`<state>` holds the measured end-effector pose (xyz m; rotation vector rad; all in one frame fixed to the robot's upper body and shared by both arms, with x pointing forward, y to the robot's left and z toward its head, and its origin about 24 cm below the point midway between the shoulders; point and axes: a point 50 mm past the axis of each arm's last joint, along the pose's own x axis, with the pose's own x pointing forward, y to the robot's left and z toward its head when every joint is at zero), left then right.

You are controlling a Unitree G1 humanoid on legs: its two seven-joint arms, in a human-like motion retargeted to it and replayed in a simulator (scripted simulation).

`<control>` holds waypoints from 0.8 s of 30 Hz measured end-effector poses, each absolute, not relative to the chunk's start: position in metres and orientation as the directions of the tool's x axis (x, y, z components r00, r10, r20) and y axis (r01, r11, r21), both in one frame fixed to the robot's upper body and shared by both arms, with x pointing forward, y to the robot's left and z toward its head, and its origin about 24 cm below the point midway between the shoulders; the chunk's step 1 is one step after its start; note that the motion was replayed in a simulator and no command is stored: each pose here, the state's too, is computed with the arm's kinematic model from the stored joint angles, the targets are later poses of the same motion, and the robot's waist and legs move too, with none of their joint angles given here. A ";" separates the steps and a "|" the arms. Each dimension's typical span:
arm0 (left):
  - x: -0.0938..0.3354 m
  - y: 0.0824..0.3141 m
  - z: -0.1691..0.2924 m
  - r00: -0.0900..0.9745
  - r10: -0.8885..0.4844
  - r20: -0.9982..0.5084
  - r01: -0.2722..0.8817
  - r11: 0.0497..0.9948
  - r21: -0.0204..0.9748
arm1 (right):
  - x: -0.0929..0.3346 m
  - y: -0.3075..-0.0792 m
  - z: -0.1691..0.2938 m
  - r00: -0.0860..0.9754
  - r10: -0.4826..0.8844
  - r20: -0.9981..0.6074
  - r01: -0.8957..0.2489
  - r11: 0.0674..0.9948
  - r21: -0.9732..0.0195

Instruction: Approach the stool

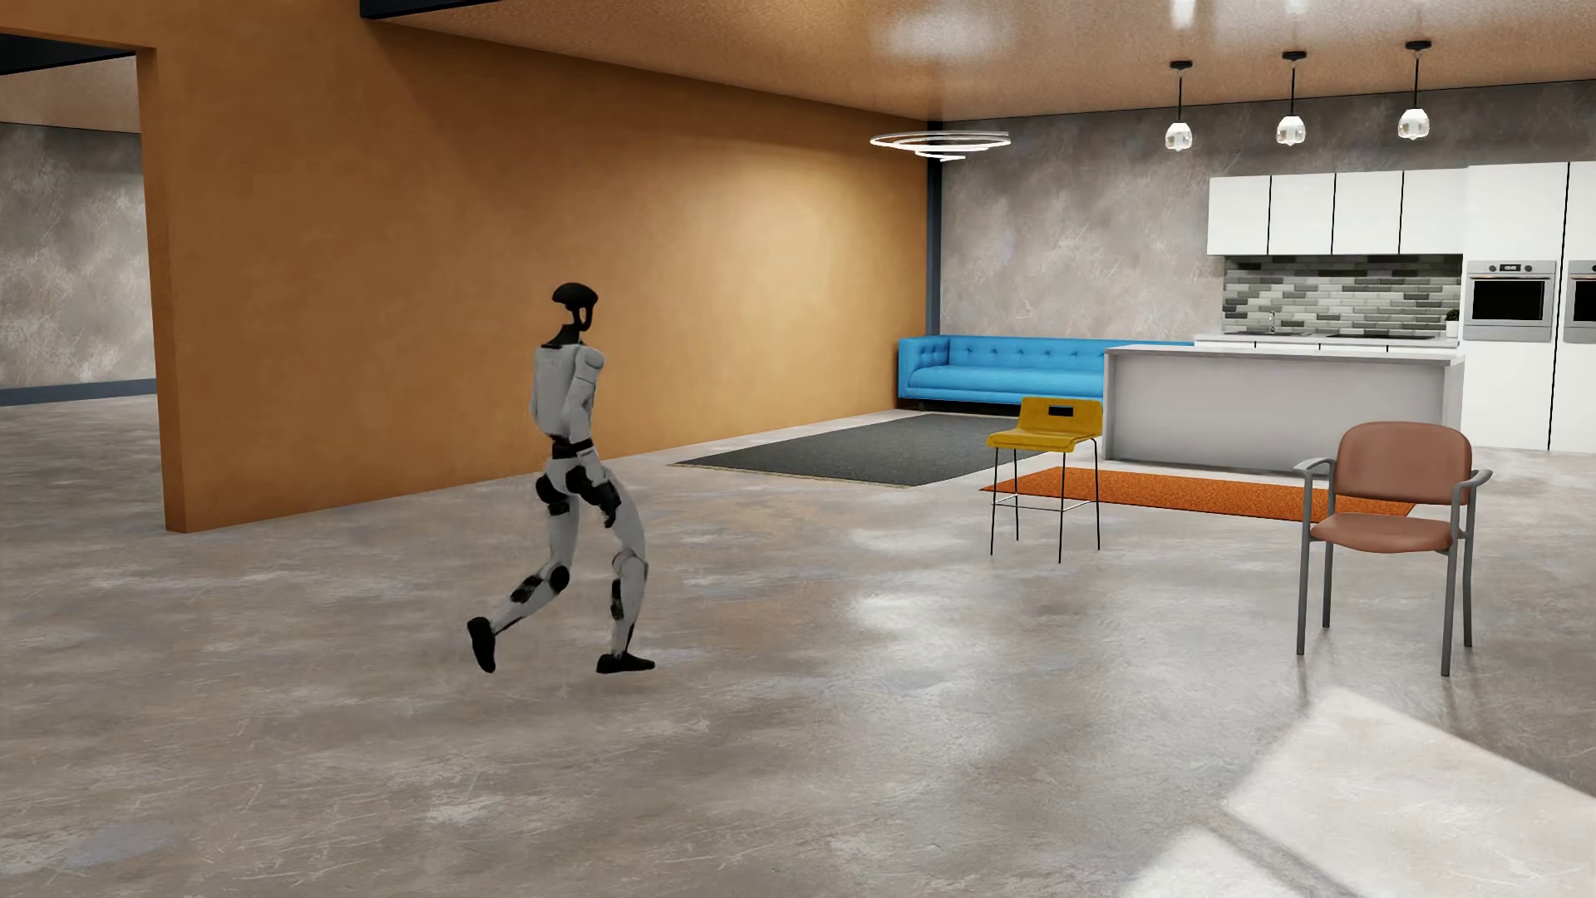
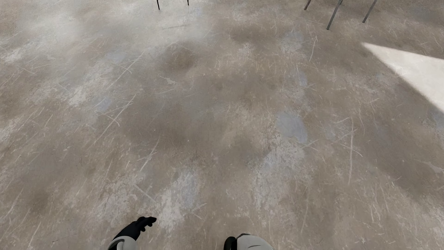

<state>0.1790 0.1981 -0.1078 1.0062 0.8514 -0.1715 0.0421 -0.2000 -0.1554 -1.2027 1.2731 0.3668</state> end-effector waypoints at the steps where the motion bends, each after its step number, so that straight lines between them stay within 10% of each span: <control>1: 0.169 0.193 -0.113 0.650 0.205 -0.732 0.578 0.493 0.651 | 0.068 -0.192 -0.152 0.434 -0.395 -0.810 -0.743 0.352 -0.570; 7: 0.074 0.202 -0.136 0.436 0.290 -0.852 0.453 0.748 0.486 | 0.252 -0.130 -0.071 0.868 0.000 -0.496 -0.461 0.371 -0.806; 11: 0.013 0.199 -0.156 0.158 0.253 -0.955 0.659 0.693 0.293 | 0.306 -0.115 0.005 0.964 0.159 -0.212 -0.244 0.217 -0.945; 14: -0.002 0.195 -0.163 0.028 0.236 -0.971 0.789 0.591 0.167 | 0.287 -0.148 -0.007 0.970 0.038 -0.238 -0.239 0.288 -0.927; 17: 0.024 0.191 -0.160 0.142 0.252 -0.957 0.647 0.708 0.283 | 0.242 -0.159 -0.034 0.954 -0.030 -0.300 -0.282 0.261 -0.923; 19: 0.060 0.198 -0.153 0.287 0.296 -0.911 0.554 0.724 0.410 | 0.204 -0.130 -0.021 0.968 0.068 -0.241 -0.229 0.627 -0.745; 24: 0.158 0.184 -0.121 0.614 0.188 -0.767 0.572 0.564 0.596 | 0.165 -0.058 0.140 0.719 0.433 0.543 -0.319 0.901 -0.295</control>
